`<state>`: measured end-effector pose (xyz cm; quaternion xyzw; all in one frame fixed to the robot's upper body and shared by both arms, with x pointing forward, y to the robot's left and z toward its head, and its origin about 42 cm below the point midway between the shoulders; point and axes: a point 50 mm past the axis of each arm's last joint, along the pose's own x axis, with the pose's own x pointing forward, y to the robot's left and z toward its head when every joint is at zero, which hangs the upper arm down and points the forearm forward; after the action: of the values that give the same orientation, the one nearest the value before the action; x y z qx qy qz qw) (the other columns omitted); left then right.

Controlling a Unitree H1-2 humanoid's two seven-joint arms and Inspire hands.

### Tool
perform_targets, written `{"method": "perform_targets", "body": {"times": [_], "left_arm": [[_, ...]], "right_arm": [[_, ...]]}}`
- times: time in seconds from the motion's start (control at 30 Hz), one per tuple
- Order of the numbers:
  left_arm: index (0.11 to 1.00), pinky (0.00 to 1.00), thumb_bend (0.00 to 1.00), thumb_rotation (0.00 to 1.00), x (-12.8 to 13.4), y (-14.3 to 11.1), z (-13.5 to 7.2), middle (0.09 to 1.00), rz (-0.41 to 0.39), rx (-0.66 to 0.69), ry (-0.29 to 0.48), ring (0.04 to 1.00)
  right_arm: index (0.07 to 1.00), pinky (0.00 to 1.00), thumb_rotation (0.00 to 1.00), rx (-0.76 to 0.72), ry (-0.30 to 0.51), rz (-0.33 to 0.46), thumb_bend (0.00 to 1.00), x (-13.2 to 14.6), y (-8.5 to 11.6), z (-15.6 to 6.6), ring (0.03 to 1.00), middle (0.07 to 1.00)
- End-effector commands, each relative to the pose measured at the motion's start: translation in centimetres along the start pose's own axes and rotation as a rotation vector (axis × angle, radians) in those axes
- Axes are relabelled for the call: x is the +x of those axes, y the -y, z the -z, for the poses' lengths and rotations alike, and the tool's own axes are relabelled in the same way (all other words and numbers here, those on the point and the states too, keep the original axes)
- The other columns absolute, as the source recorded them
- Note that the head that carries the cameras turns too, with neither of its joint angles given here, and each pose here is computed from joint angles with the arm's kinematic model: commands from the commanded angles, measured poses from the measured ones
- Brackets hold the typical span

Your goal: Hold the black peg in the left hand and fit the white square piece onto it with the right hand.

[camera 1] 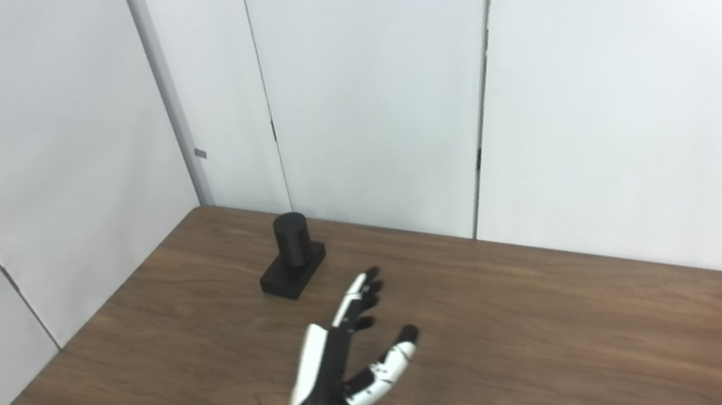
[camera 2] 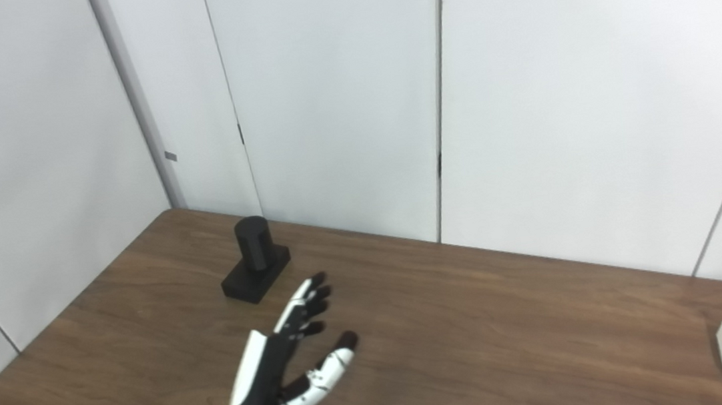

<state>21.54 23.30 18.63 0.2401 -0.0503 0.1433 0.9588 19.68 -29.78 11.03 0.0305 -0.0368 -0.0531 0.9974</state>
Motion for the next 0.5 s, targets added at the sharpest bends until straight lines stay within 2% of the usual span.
{"method": "perform_targets", "body": {"times": [0.0,0.13,0.33,0.4,0.47], "left_arm": [[0.947,0.89,0.68,0.44,0.3,-2.0,-0.5,0.921,-0.032,0.092,0.026,0.920],[0.940,0.85,0.76,0.40,1.5,-3.6,0.3,0.941,-0.073,0.177,-0.016,0.910],[0.928,0.82,0.79,0.39,2.5,-4.5,1.7,0.943,-0.107,0.313,-0.027,0.925],[0.922,0.88,0.80,0.46,3.0,-4.9,2.5,0.948,-0.134,0.410,-0.034,0.954],[0.913,0.97,0.77,0.54,3.7,-5.4,3.0,0.956,-0.151,0.499,-0.037,0.984]], "right_arm": [[0.932,0.89,0.88,0.014,-0.015,0.000,0.76,-0.4,-0.1,0.5,0.926,0.921],[0.919,0.88,0.87,0.014,-0.015,0.004,0.78,-0.3,-0.2,0.6,0.923,0.911],[0.919,0.87,0.87,0.018,-0.013,0.006,0.77,-0.2,-0.3,0.6,0.915,0.906],[0.919,0.86,0.87,0.019,-0.012,0.008,0.78,-0.3,-0.4,0.6,0.912,0.907],[0.906,0.86,0.86,0.023,-0.009,0.006,0.78,-0.4,-0.5,0.5,0.911,0.908]]}}
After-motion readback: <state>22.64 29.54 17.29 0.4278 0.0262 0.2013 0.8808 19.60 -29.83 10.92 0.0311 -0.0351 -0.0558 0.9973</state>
